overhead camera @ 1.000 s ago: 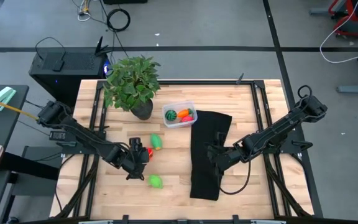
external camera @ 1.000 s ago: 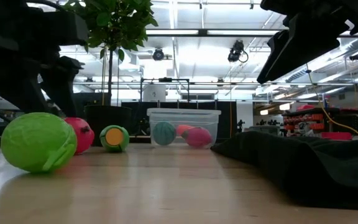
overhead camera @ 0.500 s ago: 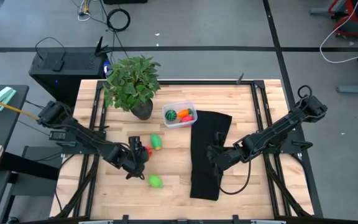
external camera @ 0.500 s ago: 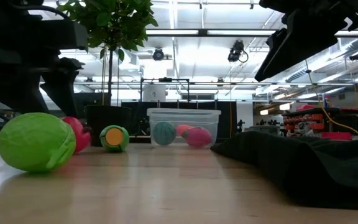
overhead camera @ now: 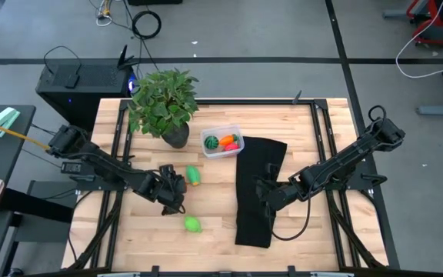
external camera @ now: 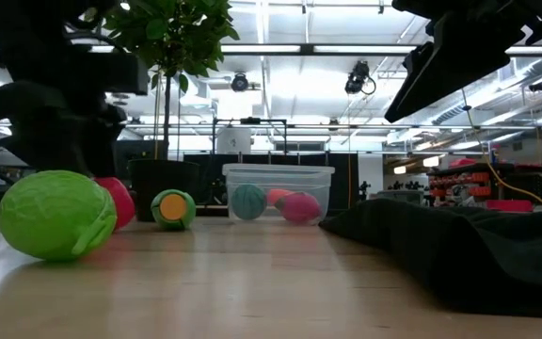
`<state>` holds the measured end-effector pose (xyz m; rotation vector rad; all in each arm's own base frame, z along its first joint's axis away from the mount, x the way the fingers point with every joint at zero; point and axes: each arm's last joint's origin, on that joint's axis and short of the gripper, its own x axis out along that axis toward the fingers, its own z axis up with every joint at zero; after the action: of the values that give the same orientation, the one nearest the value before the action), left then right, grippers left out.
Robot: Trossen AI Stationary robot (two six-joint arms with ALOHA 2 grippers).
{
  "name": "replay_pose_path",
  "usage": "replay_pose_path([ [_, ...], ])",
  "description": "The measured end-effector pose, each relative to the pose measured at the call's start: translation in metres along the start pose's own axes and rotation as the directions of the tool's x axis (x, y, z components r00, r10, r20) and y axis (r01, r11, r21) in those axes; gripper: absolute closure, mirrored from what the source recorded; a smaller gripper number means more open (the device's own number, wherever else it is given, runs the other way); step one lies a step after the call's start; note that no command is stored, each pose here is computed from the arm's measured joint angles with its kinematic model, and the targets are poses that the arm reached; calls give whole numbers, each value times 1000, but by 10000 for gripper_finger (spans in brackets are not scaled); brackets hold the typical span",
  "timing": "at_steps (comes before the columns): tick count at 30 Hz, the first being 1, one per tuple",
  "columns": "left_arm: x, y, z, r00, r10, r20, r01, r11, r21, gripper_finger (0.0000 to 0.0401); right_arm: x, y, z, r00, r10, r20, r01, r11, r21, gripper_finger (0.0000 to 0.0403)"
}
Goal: Pick and placing Produce into tupperware
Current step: Put the red apple into the transparent bin
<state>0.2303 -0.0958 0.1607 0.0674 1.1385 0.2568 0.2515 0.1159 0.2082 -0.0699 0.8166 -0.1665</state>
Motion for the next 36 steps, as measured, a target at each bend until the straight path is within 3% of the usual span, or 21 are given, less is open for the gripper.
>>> replay_pose_path([
  [14,27,-9,-2,997,23,-74,-22,1000,21,78,0,1,1,1000,5,12,-5,1000,6,183],
  [36,27,-9,-3,996,21,-85,-18,999,30,104,0,1,1,1000,4,13,-5,1000,4,183],
])
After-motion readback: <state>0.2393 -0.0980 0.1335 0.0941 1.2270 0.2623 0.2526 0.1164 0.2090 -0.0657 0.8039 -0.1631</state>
